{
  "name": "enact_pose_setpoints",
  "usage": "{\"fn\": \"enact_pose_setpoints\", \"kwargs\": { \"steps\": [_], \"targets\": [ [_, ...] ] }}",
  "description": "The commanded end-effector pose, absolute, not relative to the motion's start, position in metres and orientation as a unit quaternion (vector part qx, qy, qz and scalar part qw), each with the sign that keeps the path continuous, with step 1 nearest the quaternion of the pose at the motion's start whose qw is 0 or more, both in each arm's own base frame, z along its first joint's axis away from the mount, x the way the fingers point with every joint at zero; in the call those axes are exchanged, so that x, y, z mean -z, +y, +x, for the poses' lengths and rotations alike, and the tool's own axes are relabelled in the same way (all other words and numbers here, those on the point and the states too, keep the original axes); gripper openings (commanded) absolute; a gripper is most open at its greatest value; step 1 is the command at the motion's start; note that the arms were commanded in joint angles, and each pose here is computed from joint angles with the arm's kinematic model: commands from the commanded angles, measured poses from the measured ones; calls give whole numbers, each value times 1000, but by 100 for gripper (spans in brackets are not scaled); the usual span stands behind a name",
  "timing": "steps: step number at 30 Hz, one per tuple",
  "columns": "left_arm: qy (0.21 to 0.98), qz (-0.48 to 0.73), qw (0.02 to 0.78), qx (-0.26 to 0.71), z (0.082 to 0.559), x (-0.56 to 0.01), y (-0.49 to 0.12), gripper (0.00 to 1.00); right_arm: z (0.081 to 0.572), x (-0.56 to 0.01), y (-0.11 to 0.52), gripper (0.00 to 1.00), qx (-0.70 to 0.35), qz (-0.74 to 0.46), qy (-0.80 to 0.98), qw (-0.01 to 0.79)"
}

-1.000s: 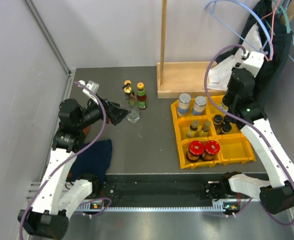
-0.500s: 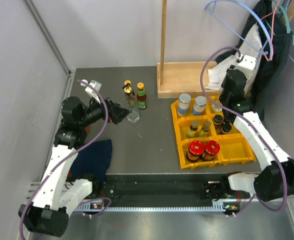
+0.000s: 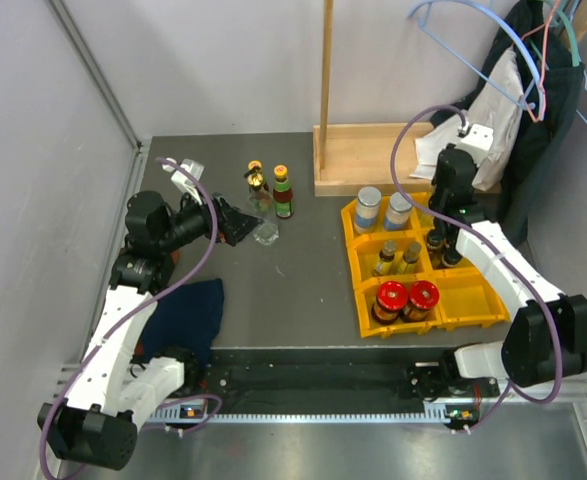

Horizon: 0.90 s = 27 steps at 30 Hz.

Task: Organize the condiment bottles
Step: Place the bottle in the storage box.

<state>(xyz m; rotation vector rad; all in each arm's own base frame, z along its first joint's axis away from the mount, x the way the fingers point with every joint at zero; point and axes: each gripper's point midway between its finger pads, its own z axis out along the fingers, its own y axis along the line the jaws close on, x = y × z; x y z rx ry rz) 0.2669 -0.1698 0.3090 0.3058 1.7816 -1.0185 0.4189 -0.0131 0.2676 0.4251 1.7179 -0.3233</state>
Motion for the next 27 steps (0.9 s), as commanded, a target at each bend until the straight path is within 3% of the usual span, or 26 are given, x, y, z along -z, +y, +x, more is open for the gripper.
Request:
{"fn": "enact_pose_setpoints", "kwargs": {
  "steps": [1, 7, 11, 12, 14, 15, 21, 27],
  "targets": [
    [727, 131, 534, 412, 272, -322, -167, 99, 426, -291, -15, 0, 107, 231, 703, 664],
    [733, 118, 536, 402, 275, -318, -163, 99, 422, -271, -17, 1, 114, 231, 716, 649],
    [739, 102, 537, 393, 280, -314, -159, 99, 419, -264, -16, 20, 115, 228, 726, 638],
    [742, 97, 536, 390, 282, -312, -158, 99, 418, -262, -15, 31, 115, 225, 730, 635],
    [746, 91, 533, 389, 283, -310, -157, 99, 417, -262, -14, 38, 113, 222, 733, 633],
    [750, 85, 533, 383, 285, -308, -155, 99, 416, -262, -14, 48, 113, 221, 734, 632],
    [759, 71, 529, 373, 287, -303, -151, 99, 409, -263, -13, 75, 108, 215, 740, 628],
    [763, 61, 531, 363, 289, -301, -147, 99, 396, -289, -7, 87, 94, 205, 731, 644]
  ]
}}
